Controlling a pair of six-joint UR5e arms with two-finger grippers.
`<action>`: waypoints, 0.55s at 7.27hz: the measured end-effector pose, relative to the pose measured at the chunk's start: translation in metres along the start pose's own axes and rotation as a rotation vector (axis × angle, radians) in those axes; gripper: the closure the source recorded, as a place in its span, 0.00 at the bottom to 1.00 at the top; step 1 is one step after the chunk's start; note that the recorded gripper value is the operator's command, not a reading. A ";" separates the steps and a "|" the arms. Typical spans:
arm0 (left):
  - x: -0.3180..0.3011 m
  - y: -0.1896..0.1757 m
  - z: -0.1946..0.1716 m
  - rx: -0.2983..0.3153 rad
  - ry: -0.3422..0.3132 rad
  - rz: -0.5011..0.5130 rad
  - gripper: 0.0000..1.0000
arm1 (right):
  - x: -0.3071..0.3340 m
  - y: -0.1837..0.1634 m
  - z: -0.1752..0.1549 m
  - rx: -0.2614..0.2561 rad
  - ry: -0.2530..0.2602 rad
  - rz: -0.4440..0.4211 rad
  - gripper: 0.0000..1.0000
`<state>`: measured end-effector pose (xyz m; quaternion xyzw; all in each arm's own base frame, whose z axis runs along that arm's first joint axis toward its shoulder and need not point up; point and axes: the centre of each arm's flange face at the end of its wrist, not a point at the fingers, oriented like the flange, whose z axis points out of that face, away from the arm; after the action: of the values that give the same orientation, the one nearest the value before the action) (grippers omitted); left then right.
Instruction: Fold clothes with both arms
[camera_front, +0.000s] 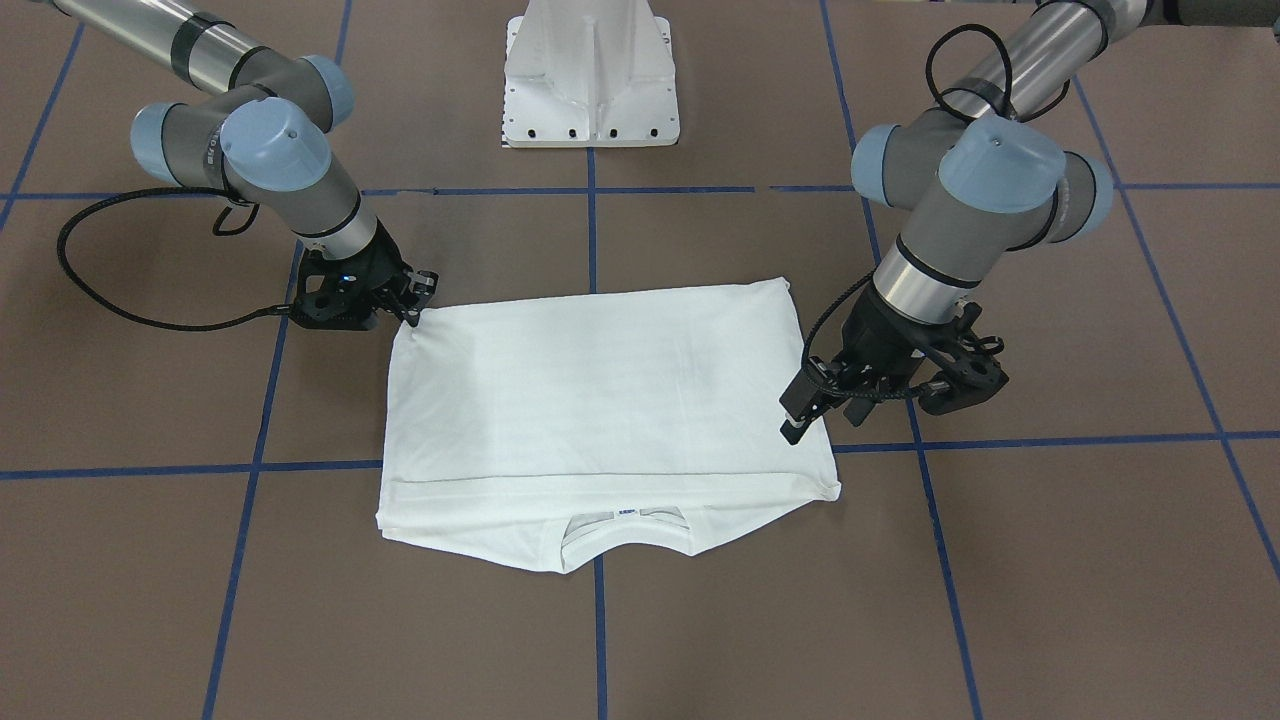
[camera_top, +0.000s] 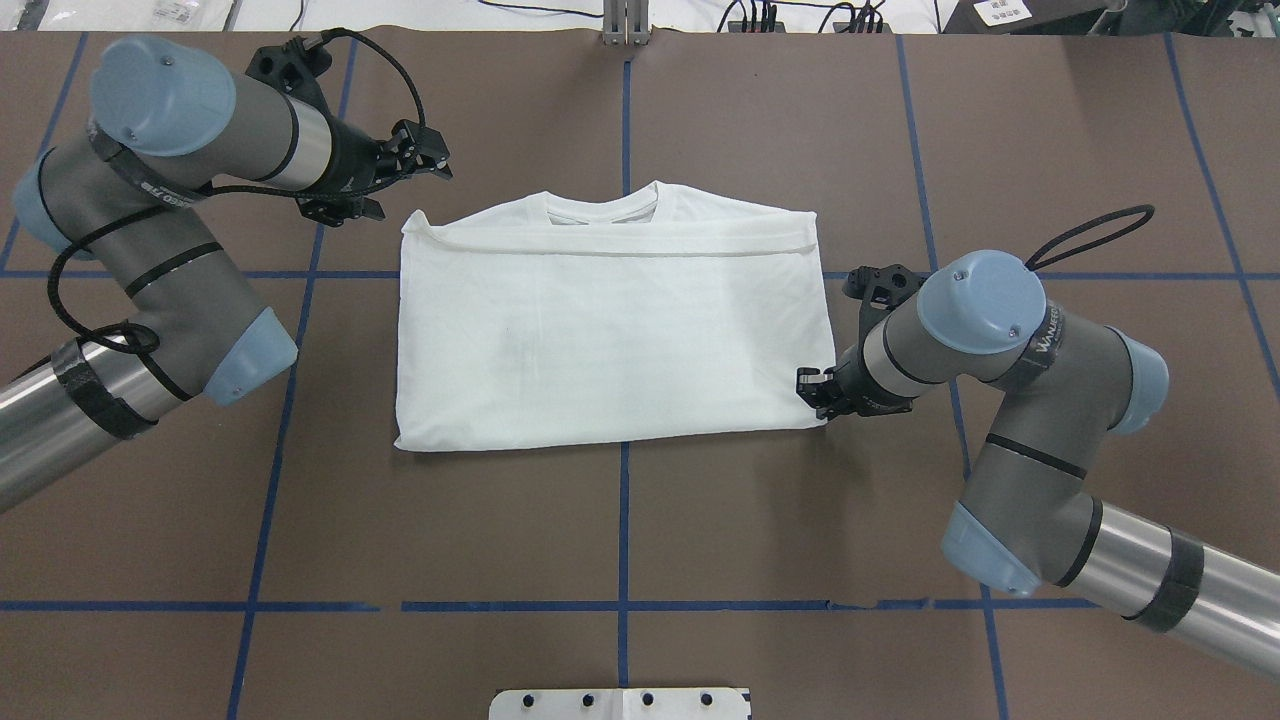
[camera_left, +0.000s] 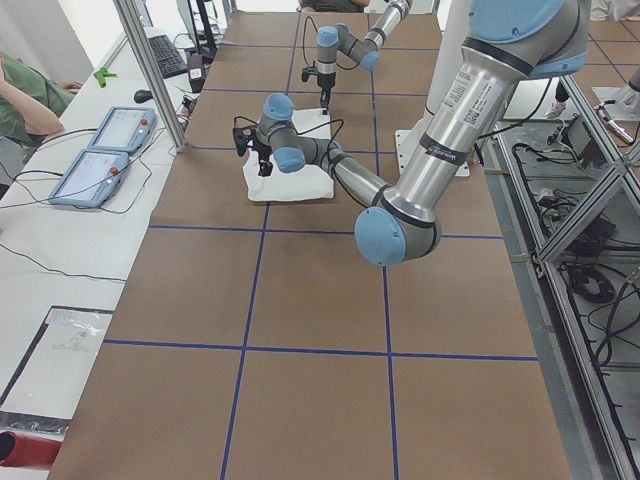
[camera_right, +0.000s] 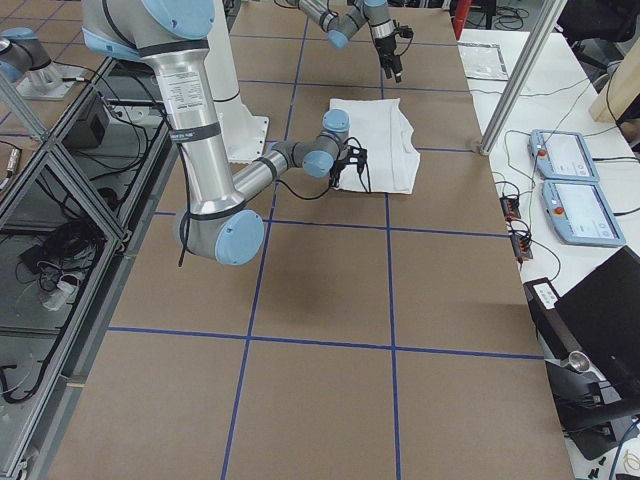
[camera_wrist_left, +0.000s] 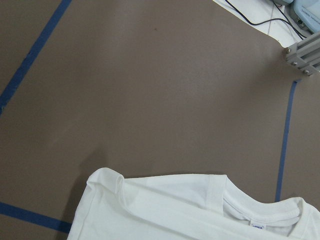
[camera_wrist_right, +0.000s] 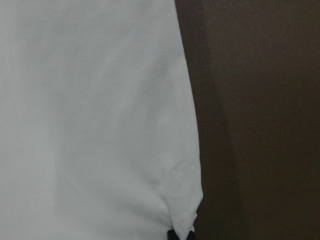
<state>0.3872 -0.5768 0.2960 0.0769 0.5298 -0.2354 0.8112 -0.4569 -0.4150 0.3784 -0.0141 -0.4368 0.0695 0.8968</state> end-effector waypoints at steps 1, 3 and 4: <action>0.000 0.000 0.000 0.000 0.001 0.000 0.00 | 0.013 0.005 -0.008 0.001 0.000 -0.002 1.00; 0.002 0.001 -0.002 0.001 0.006 0.003 0.00 | 0.046 0.027 -0.032 -0.001 -0.002 -0.003 1.00; 0.004 0.001 -0.003 0.003 0.010 0.004 0.00 | 0.063 0.043 -0.041 -0.016 0.005 -0.005 1.00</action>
<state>0.3866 -0.5756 0.2910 0.0804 0.5333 -0.2340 0.8090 -0.3908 -0.3625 0.3989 -0.0205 -0.4350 0.0639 0.8979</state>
